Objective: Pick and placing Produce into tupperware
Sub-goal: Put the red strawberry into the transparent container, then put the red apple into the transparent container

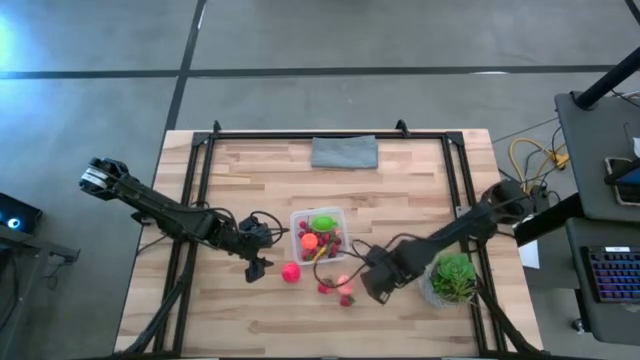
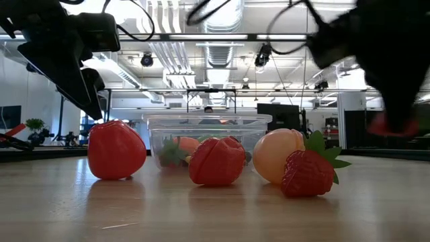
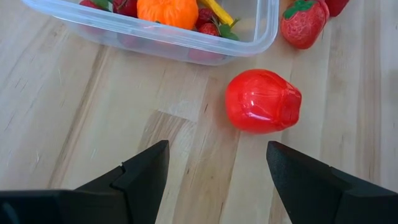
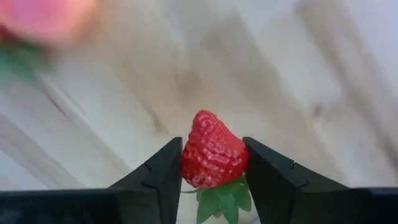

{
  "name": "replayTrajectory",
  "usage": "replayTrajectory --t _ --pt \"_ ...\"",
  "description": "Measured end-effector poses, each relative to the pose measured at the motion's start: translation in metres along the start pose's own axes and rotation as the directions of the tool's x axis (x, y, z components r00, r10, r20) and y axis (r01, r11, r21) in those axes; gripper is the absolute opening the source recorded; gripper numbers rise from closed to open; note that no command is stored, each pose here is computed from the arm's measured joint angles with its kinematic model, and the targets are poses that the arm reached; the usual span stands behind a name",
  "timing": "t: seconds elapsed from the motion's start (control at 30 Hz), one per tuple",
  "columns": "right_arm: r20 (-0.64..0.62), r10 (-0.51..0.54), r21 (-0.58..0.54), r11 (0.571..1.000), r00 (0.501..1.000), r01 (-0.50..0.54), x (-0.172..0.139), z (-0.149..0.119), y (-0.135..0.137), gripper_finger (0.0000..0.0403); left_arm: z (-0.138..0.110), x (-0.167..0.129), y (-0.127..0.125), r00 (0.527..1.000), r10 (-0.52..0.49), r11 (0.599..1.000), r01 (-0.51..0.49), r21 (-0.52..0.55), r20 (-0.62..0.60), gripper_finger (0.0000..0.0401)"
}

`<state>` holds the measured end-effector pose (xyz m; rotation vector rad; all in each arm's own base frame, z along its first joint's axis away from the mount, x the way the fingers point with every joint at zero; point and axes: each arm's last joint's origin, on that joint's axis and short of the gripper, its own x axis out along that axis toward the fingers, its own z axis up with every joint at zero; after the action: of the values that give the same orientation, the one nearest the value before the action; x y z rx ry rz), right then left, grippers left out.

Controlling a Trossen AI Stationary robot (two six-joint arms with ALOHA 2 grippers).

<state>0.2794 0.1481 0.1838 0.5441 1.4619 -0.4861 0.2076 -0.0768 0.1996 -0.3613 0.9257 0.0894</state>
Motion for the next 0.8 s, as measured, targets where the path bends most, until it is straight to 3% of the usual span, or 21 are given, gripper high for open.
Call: replayTrajectory --t 0.27,0.5,0.8 --pt "0.206 0.058 0.009 0.998 0.977 -0.061 -0.039 0.074 -0.010 0.0155 0.000 0.000 0.000 1.000 -0.004 1.000 0.004 0.000 -0.008 0.0255" --pt "0.419 0.190 0.004 0.978 0.888 -0.211 -0.081 0.141 -0.022 0.0150 -0.007 -0.001 0.004 0.995 0.019 1.000 -0.021 -0.014 -0.094 0.0255" --pt "0.351 0.267 0.014 0.957 0.898 -0.290 -0.059 0.182 -0.018 0.0178 -0.008 -0.012 0.007 0.996 0.012 0.999 -0.015 -0.037 -0.084 0.0255"
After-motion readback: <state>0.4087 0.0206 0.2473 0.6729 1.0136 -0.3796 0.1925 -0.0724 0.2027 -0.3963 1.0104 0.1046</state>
